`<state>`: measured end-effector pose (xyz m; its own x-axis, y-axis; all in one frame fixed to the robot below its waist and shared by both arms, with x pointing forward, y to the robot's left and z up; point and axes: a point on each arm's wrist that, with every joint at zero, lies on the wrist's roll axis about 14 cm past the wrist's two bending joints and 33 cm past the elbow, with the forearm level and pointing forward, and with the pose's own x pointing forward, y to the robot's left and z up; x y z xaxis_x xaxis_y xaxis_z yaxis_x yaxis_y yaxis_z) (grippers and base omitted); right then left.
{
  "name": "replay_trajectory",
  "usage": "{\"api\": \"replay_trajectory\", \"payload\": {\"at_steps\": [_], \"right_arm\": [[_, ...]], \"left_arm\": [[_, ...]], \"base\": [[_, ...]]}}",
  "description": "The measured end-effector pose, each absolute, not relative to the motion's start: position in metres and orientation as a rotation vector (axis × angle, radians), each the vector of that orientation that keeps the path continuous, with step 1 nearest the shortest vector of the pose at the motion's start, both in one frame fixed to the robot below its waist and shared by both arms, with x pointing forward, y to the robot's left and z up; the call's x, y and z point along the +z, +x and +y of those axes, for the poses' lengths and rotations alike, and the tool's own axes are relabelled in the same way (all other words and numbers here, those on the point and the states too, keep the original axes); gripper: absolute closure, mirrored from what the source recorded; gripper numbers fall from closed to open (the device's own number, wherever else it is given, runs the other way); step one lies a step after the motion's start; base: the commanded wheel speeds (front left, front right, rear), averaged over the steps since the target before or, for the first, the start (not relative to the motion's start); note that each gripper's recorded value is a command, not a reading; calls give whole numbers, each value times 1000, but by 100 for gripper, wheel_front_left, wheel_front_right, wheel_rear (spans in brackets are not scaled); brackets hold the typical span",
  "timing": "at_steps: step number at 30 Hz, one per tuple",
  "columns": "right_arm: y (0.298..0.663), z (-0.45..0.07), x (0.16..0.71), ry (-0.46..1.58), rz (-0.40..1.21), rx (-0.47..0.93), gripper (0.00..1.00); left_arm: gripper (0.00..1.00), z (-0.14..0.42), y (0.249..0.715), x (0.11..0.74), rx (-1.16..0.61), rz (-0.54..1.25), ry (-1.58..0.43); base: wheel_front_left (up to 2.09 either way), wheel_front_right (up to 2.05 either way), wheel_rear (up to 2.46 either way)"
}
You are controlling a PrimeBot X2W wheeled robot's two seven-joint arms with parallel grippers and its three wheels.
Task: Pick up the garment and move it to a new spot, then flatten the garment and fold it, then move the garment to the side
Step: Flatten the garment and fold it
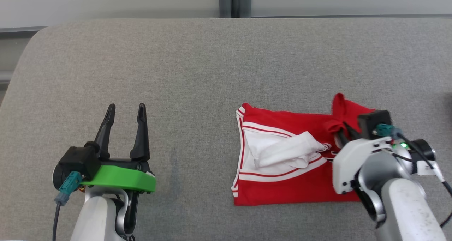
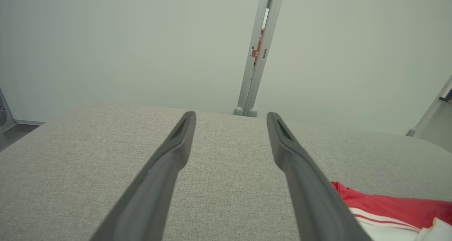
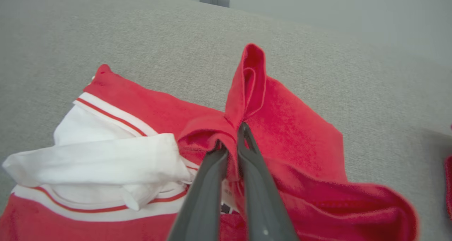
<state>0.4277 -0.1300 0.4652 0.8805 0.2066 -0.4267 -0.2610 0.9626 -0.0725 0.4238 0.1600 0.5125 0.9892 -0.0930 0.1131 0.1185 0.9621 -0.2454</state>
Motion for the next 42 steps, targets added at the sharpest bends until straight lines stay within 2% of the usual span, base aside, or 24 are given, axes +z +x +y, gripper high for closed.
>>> {"api": "replay_trajectory", "payload": {"at_steps": [9,24,25,26,35,38,42], "right_arm": [[425,-41,458,-124,438,500,100],[435,4,433,-106,510,626,100],[434,8,432,-91,510,639,44],[434,13,433,-75,507,651,0],[444,29,470,36,359,687,0],[458,13,489,50,277,628,0],[473,-38,492,17,240,488,0]], "left_arm": [[0,165,424,509,-94,-92,-253],[0,172,422,505,-75,-81,-253],[0,172,422,505,-72,-81,-255],[0,173,422,505,-71,-81,-254],[0,173,422,506,-70,-85,-255],[0,171,423,508,-75,-90,-256],[0,167,424,511,-87,-97,-259]], "base": [[0,0,0],[0,0,0],[0,0,0],[0,0,0],[0,0,0],[0,0,0],[0,0,0]]}}
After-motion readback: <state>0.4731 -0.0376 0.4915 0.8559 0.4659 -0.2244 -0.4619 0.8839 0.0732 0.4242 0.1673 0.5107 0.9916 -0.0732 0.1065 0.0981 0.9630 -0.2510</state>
